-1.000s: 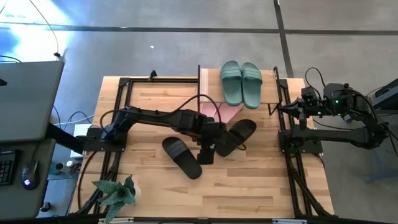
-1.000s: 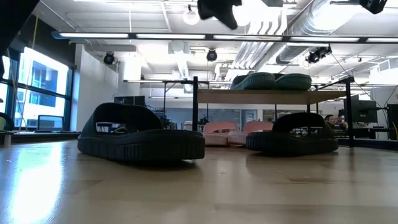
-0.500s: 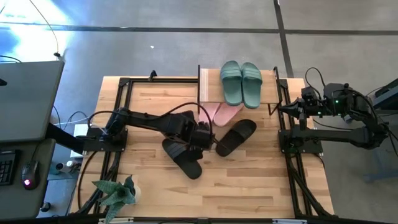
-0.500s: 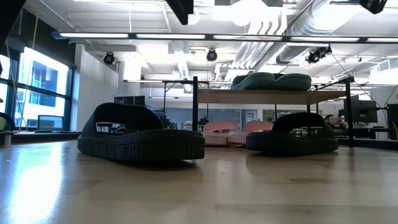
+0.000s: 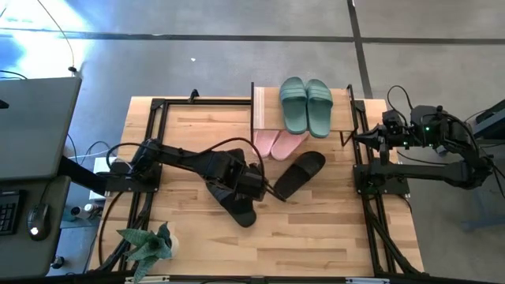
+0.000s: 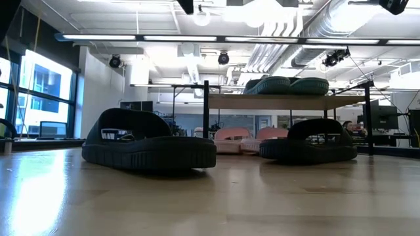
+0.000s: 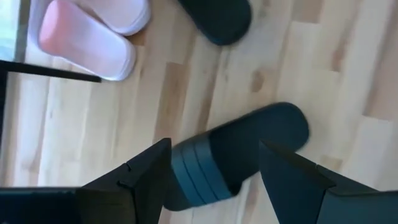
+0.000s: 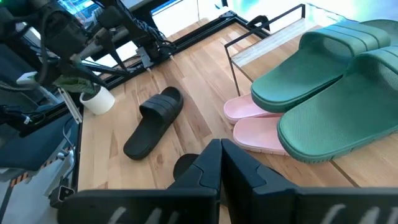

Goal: Pick and place slides into the shelf
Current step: Move the black slide to the top right of the table

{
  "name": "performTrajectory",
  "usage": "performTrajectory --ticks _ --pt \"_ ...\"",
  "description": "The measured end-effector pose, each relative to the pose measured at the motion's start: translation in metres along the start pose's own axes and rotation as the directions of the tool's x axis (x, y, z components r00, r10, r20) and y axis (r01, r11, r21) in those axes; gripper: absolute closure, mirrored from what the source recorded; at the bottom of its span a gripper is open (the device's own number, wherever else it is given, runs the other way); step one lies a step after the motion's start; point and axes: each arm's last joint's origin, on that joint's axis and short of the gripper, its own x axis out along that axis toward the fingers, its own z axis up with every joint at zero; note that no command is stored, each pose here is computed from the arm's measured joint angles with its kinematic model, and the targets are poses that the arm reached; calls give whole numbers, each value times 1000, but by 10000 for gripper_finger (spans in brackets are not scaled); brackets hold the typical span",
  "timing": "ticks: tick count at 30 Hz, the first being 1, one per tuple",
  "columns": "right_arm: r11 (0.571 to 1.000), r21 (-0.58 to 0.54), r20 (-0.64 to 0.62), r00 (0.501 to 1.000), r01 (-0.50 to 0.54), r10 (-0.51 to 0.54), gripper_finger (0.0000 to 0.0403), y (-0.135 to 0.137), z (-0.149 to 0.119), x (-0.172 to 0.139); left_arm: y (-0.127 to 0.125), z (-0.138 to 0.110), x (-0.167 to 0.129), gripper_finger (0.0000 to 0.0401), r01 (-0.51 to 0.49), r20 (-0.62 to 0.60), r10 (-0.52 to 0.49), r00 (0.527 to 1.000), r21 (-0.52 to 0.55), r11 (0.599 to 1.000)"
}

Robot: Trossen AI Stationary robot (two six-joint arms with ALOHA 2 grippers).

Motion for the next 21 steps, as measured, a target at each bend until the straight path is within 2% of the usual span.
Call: performTrajectory --ticks 6,12,17,21 --pt "1000 0 0 1000 0 0 401 0 0 0 15 -10 -32 192 47 66 -48 997 16 999" --pt "1000 0 0 1000 0 0 401 0 0 0 40 -30 -71 227 21 184 -15 983 -30 999" --pt "1000 0 0 1000 0 0 401 0 0 0 46 -48 -65 243 60 242 -39 970 -80 995" --pt "1000 0 0 1000 0 0 401 0 0 0 46 -73 -39 244 228 327 -189 926 -85 970"
